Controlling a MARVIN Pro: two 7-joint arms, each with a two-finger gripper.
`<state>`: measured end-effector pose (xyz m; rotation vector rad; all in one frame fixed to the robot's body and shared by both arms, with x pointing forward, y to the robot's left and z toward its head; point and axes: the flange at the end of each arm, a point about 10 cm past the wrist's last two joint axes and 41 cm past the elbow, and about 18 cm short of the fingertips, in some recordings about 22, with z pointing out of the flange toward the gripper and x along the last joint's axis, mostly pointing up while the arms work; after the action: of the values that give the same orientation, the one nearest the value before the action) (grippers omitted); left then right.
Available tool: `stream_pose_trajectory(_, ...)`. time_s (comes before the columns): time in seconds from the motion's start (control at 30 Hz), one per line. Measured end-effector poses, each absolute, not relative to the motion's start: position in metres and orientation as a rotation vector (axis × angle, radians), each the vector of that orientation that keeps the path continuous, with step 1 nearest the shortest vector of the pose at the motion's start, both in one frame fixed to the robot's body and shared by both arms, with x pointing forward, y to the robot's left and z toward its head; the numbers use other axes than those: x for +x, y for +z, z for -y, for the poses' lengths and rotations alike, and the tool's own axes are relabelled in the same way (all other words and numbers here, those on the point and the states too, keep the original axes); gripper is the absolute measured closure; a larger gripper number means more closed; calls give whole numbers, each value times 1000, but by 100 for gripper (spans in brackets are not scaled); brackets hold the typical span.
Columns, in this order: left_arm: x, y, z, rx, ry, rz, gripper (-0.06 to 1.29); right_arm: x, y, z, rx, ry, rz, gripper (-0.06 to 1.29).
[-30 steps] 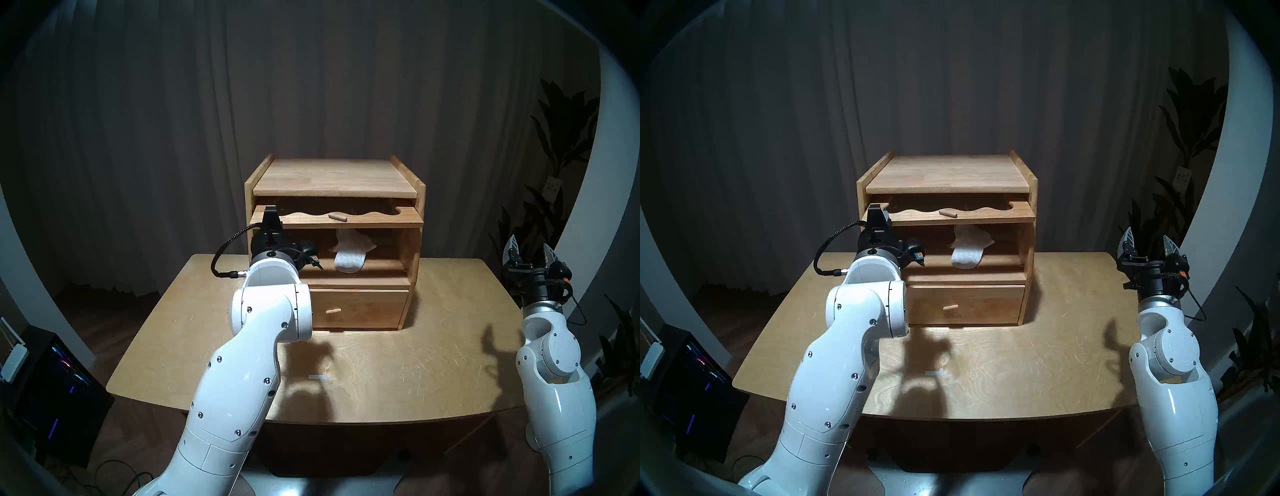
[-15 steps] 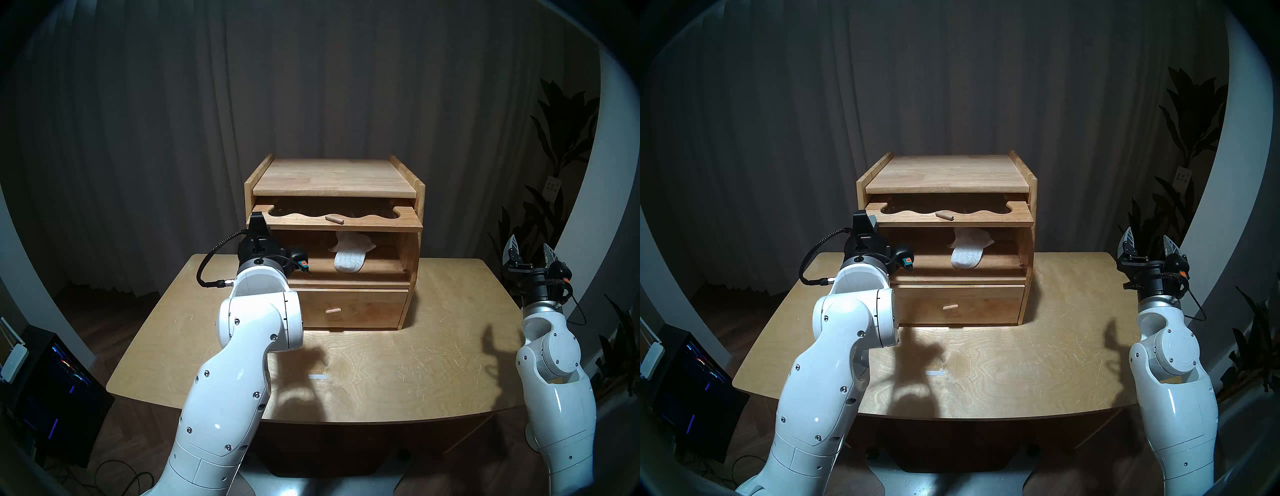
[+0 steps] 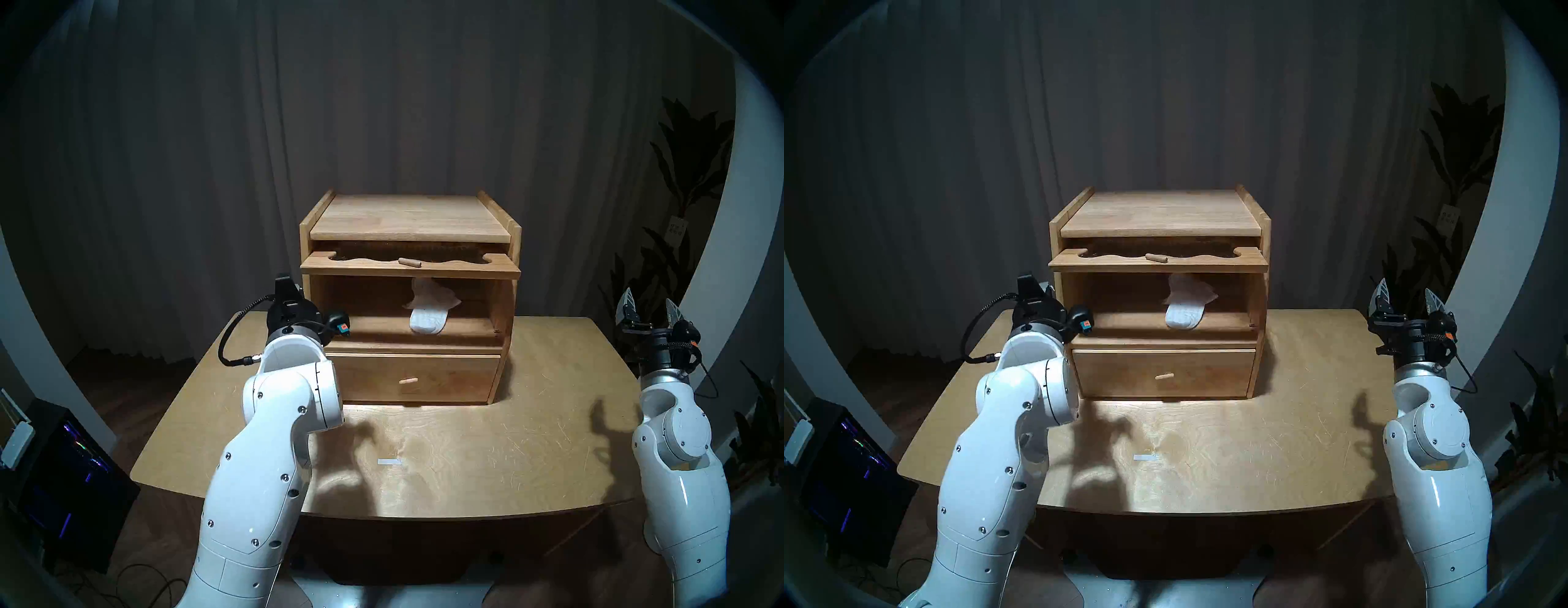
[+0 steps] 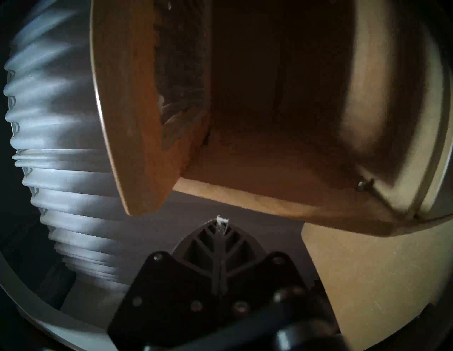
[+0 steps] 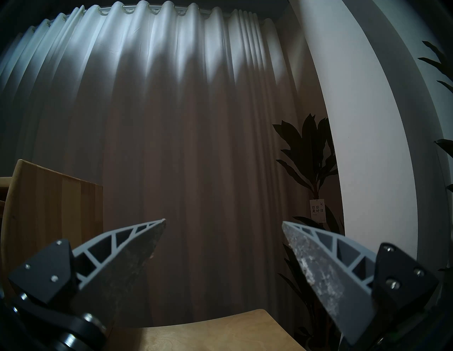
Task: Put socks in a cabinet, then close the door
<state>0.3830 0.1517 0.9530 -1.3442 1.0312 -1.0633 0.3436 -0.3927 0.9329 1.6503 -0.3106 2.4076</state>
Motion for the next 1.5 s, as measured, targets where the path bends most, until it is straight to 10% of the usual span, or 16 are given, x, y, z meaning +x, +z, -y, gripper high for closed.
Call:
stream_pose_trajectory(0.4, 352, 966, -141, -1283, -1127, -1011, 126, 344, 932, 393, 1651, 2407, 311, -2)
stream_pose_trajectory(0.5, 342, 979, -128, -1243, -1195, -1005, -1, 344, 932, 393, 1652, 2406, 310, -2)
stream_pose_trajectory(1.5, 366, 1003, -112, -1151, -1298, -1284, -2, 344, 933, 393, 1651, 2407, 310, -2)
